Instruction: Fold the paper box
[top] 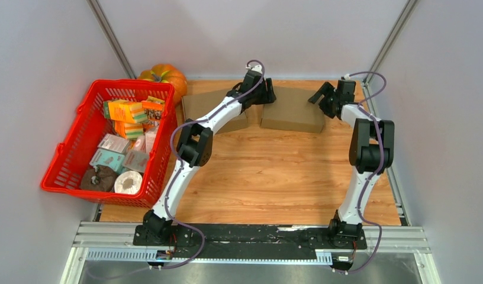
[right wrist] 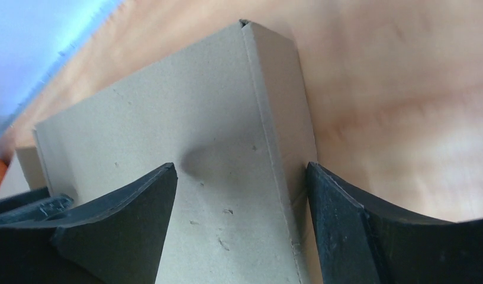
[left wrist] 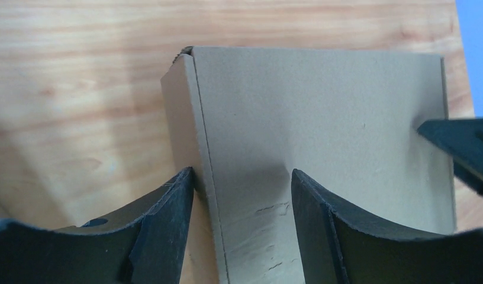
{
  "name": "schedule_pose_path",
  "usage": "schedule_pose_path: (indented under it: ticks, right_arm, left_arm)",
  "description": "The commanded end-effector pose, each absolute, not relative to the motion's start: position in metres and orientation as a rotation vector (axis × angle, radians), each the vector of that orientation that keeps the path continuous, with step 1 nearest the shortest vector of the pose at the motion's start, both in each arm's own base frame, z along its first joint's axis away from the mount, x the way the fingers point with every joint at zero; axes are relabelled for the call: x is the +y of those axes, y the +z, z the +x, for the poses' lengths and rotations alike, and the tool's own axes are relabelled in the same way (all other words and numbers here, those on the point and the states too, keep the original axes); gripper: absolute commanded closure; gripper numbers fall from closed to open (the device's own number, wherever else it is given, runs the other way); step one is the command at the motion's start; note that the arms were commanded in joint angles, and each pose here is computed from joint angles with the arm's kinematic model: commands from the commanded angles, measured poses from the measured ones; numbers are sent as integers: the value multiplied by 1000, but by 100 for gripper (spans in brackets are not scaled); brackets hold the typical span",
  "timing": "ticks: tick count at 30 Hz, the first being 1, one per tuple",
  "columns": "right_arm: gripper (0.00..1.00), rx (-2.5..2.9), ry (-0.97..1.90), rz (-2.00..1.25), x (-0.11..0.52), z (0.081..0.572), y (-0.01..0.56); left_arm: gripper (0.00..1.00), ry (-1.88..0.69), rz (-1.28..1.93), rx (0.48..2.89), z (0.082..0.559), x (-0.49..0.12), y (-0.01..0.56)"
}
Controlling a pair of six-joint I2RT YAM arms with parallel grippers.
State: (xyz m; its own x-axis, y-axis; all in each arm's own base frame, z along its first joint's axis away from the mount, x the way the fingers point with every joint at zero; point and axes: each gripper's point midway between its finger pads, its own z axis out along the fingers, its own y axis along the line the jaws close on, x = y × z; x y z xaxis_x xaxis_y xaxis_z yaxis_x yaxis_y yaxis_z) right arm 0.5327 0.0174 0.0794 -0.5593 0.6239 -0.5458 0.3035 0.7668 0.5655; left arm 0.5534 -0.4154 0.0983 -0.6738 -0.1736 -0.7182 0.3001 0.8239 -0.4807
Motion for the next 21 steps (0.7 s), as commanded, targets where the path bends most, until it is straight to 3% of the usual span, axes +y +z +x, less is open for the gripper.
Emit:
schedule_pose_path:
  ticks: [1,6,9,15,18,21]
  right_arm:
    - [20,1999,866,275,93,594,145]
    - [11,1945,878,172,98,630,167]
    - [0,2011,763,206,83,616,170]
    - [0,2041,362,460,-32,570,220]
    - [0,2098,125,478,-66,548,242]
    - [0,2072,6,507,-69,515,289]
  left_arm:
    - [33,-1003,208,2030,542,-473,144]
    - [15,-893,199,2040,561,-428,164]
    - [15,-774,211,2006,564,-395,207]
    - [15,-698,141,1947,558,-316,304]
    - [15,-752,142,1921,533,-291,355]
    - [25,-760,253,1914,474,-285,395]
